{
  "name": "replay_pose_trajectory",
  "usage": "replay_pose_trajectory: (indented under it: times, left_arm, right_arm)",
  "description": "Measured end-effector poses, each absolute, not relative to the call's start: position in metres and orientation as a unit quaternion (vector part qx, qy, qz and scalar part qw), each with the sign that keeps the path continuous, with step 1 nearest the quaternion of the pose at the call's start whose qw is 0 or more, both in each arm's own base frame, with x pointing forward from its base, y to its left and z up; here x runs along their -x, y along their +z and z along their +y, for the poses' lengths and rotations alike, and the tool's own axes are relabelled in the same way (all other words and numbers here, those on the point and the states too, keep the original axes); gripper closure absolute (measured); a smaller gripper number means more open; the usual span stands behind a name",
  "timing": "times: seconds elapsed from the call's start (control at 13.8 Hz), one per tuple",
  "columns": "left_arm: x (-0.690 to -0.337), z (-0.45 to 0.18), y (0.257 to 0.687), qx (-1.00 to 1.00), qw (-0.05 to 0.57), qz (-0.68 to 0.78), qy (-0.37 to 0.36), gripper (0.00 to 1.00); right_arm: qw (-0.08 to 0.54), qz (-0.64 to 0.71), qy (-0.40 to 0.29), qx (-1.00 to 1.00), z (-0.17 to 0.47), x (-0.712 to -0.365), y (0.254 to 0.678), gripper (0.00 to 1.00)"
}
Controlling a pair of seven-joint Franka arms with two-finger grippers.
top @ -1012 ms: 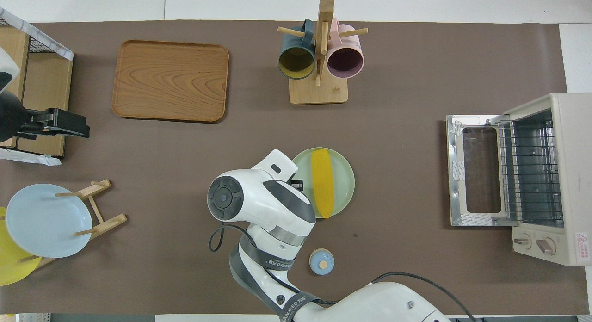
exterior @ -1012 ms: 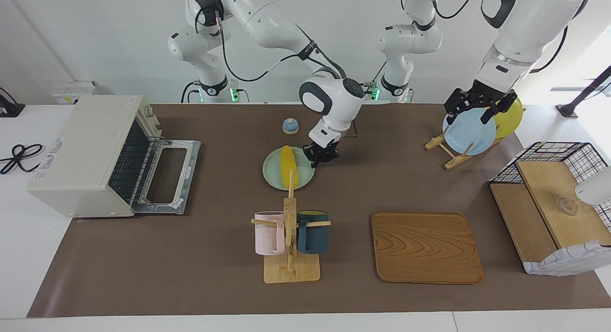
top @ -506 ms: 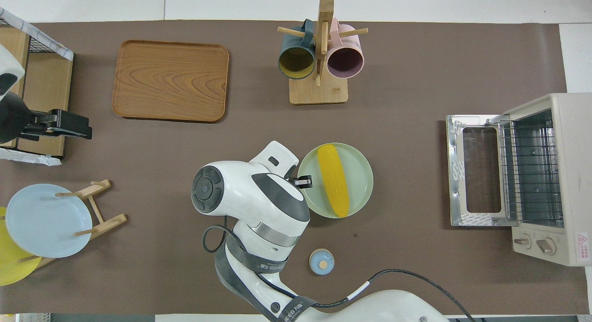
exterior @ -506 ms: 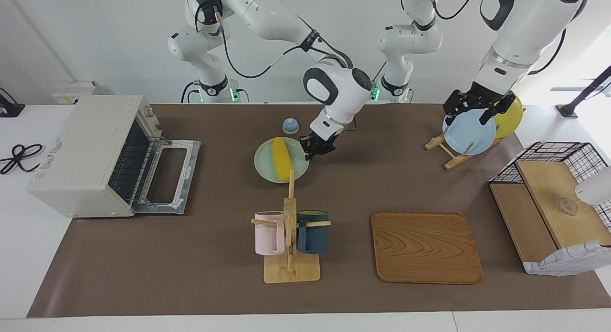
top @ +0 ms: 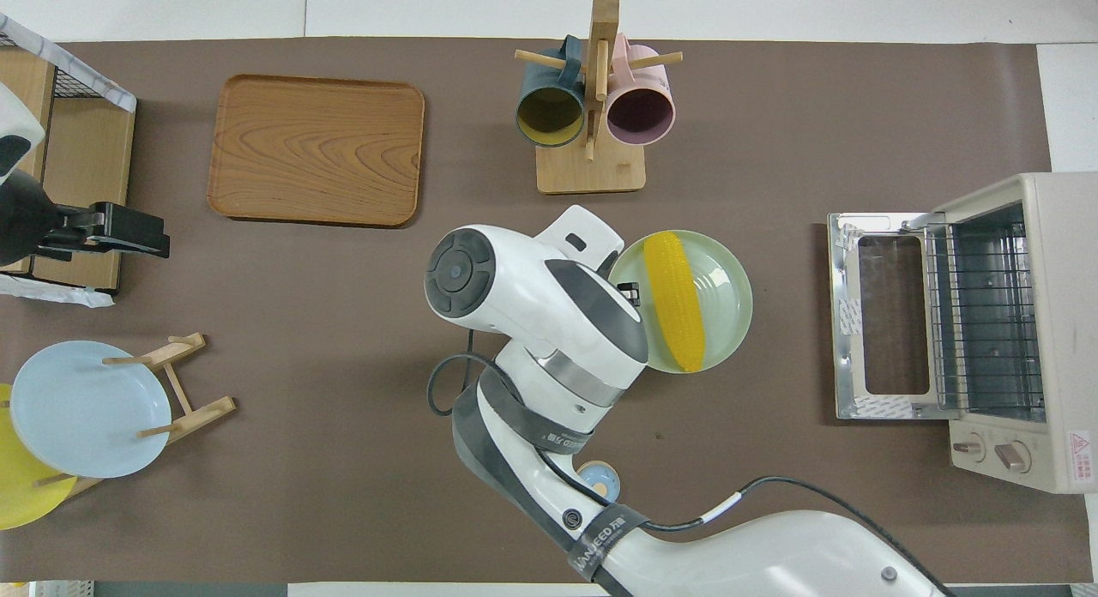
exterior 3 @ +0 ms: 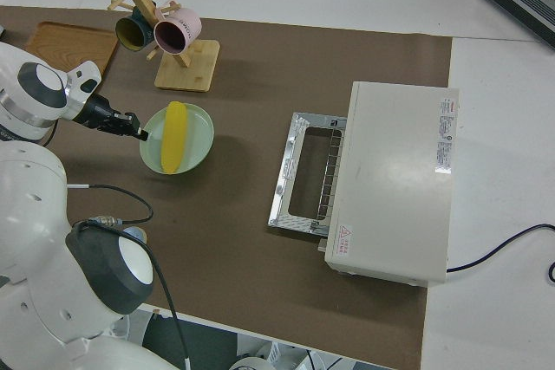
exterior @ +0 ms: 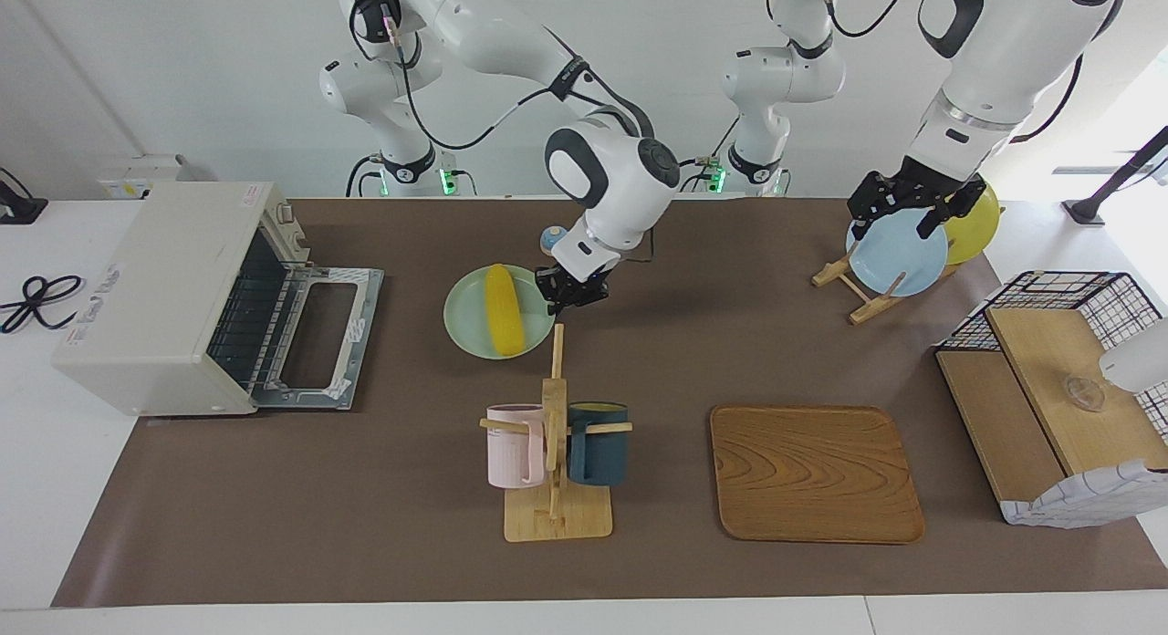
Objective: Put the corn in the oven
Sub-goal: 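Lift the plate with corn and carry it toward the open oven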
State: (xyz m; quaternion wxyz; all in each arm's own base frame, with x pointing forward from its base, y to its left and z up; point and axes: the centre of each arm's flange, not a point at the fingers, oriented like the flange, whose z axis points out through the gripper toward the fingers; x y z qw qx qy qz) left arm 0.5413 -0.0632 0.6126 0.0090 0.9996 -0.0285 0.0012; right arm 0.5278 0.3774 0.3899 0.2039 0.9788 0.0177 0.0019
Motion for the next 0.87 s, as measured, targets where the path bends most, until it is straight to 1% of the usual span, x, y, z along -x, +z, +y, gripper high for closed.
replay_pose_trajectory:
  times: [0.14, 0.36, 0.65, 0.87]
  left_arm:
    - [-0.541, -0.063, 0.613, -1.000, 0.009, -0.028, 0.001, 0.00]
    - [-0.541, -0.062, 0.613, -1.000, 0.009, -0.028, 0.002, 0.00]
    - [-0.541, -0.062, 0.614, -1.000, 0.009, -0.028, 0.002, 0.00]
    - [-0.541, -0.062, 0.614, -1.000, 0.009, -0.027, 0.003, 0.00]
  right_arm:
    - [0.200, 0.015, 0.002, -0.980, 0.350, -0.536, 0.409, 0.98]
    - [0.203, 0.017, -0.007, -0.979, 0.315, -0.531, 0.421, 0.98]
    - [0.203, 0.024, -0.014, -0.979, 0.280, -0.518, 0.420, 0.98]
    - [0.199, 0.031, -0.019, -0.979, 0.249, -0.514, 0.414, 0.98]
